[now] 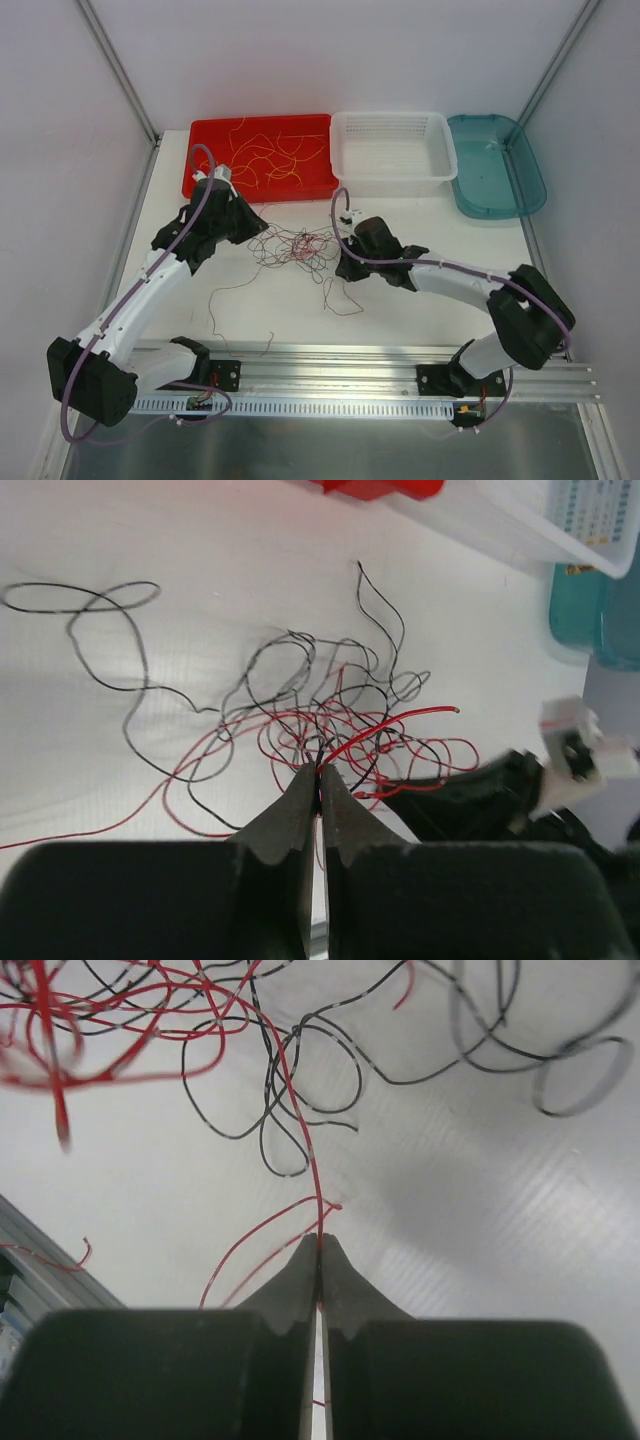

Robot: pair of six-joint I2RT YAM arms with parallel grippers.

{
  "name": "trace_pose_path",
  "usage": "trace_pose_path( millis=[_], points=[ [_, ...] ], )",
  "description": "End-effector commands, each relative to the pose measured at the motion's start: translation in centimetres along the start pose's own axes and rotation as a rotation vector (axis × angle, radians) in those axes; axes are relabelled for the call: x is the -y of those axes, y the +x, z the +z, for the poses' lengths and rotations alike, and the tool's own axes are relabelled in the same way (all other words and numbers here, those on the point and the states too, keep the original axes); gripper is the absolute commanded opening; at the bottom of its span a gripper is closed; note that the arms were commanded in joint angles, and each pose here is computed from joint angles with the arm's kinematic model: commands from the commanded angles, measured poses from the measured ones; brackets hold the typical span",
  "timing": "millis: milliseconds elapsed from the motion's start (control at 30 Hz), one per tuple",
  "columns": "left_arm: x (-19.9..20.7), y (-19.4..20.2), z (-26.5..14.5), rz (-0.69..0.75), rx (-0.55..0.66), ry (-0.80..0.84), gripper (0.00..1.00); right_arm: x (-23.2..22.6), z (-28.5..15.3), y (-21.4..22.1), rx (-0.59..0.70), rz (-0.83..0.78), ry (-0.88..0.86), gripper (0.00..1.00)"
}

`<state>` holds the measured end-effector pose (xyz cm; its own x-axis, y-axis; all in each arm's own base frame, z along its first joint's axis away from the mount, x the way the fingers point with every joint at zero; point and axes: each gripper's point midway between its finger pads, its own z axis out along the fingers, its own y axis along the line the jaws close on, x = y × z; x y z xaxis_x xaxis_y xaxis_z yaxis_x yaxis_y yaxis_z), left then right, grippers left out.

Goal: Untangle the cables

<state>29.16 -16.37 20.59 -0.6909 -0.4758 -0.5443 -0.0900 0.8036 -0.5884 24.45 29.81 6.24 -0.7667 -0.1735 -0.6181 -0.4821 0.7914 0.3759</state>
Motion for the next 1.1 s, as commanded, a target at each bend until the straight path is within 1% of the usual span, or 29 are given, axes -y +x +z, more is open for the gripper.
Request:
trace_pose_path(
  millis=[0, 33, 67, 100, 133, 167, 200, 233, 267, 300, 333, 400, 467, 500, 633, 800, 900, 933, 967, 1067],
  points=[
    [-3.0, -3.0, -0.8, -0.021, 0.129, -0.086, 0.00, 1.1, -5.6, -2.5, 0.090, -0.040, 0.061, 0.01],
    [-4.7, -4.0, -1.1, -0.045, 0.162, -0.132, 0.00, 1.7, -8.1, -3.9, 0.147, -0.031, 0.074, 0.01],
    [-5.4, -4.5, -1.4, -0.041, 0.180, -0.155, 0.00, 2.0, -9.8, -4.8, 0.174, -0.029, 0.088, 0.01],
    [-6.4, -5.2, -1.6, -0.045, 0.206, -0.187, 0.00, 3.1, -11.3, -4.0, 0.140, -0.027, 0.129, 0.01],
    [-7.4, -6.0, -2.0, -0.059, 0.226, -0.215, 0.00, 4.2, -14.1, -5.5, 0.208, -0.003, 0.158, 0.01],
    [-8.1, -6.5, -2.2, -0.061, 0.235, -0.236, 0.00, 4.5, -16.1, -6.7, 0.248, 0.007, 0.175, 0.01],
    [-8.8, -6.8, -2.3, -0.064, 0.240, -0.255, 0.00, 6.7, -18.2, -6.5, 0.240, 0.049, 0.244, 0.01],
    [-9.9, -7.4, -2.6, -0.081, 0.253, -0.286, 0.00, 6.9, -20.7, -7.4, 0.299, 0.058, 0.259, 0.01],
    [-10.5, -7.7, -2.8, -0.080, 0.259, -0.306, 0.00, 6.9, -23.2, -9.1, 0.363, 0.075, 0.275, 0.01],
    [-11.1, -7.9, -2.8, -0.086, 0.259, -0.322, 0.00, 8.3, -25.4, -9.2, 0.385, 0.128, 0.328, 0.01],
    [-12.2, -8.3, -3.2, -0.108, 0.268, -0.350, 0.00, 8.7, -26.9, -9.8, 0.422, 0.147, 0.348, 0.01],
    [-13.4, -8.7, -3.3, -0.125, 0.269, -0.377, 0.00, 9.3, -31.5, -11.7, 0.535, 0.190, 0.406, 0.01],
    [-14.7, -9.0, -3.7, -0.146, 0.271, -0.399, 0.00, 9.5, -34.0, -12.9, 0.599, 0.222, 0.431, 0.01],
    [-15.1, -8.9, -3.5, -0.151, 0.260, -0.406, 0.00, 9.5, -36.0, -14.0, 0.658, 0.238, 0.448, 0.01],
    [-16.6, -8.4, -3.4, -0.150, 0.233, -0.428, 0.00, 10.1, -39.2, -15.9, 0.752, 0.292, 0.488, 0.01],
    [-18.7, -6.8, -2.9, -0.165, 0.185, -0.474, 0.00, 10.7, -42.0, -18.1, 0.852, 0.369, 0.469, 0.01],
    [-20.0, -6.2, -2.7, -0.172, 0.160, -0.506, 0.00, 10.8, -44.8, -19.8, 0.919, 0.390, 0.476, 0.01],
    [-20.7, -6.3, -2.8, -0.182, 0.166, -0.522, 0.00, 11.3, -45.3, -20.3, 0.926, 0.408, 0.477, 0.01],
    [-21.0, -6.3, -2.9, -0.184, 0.168, -0.532, 0.00, 10.8, -46.8, -21.0, 0.966, 0.399, 0.478, 0.01],
    [-22.5, -6.6, -3.6, -0.204, 0.188, -0.581, 0.00, 11.3, -49.1, -22.1, 1.029, 0.441, 0.474, 0.01]
  ],
)
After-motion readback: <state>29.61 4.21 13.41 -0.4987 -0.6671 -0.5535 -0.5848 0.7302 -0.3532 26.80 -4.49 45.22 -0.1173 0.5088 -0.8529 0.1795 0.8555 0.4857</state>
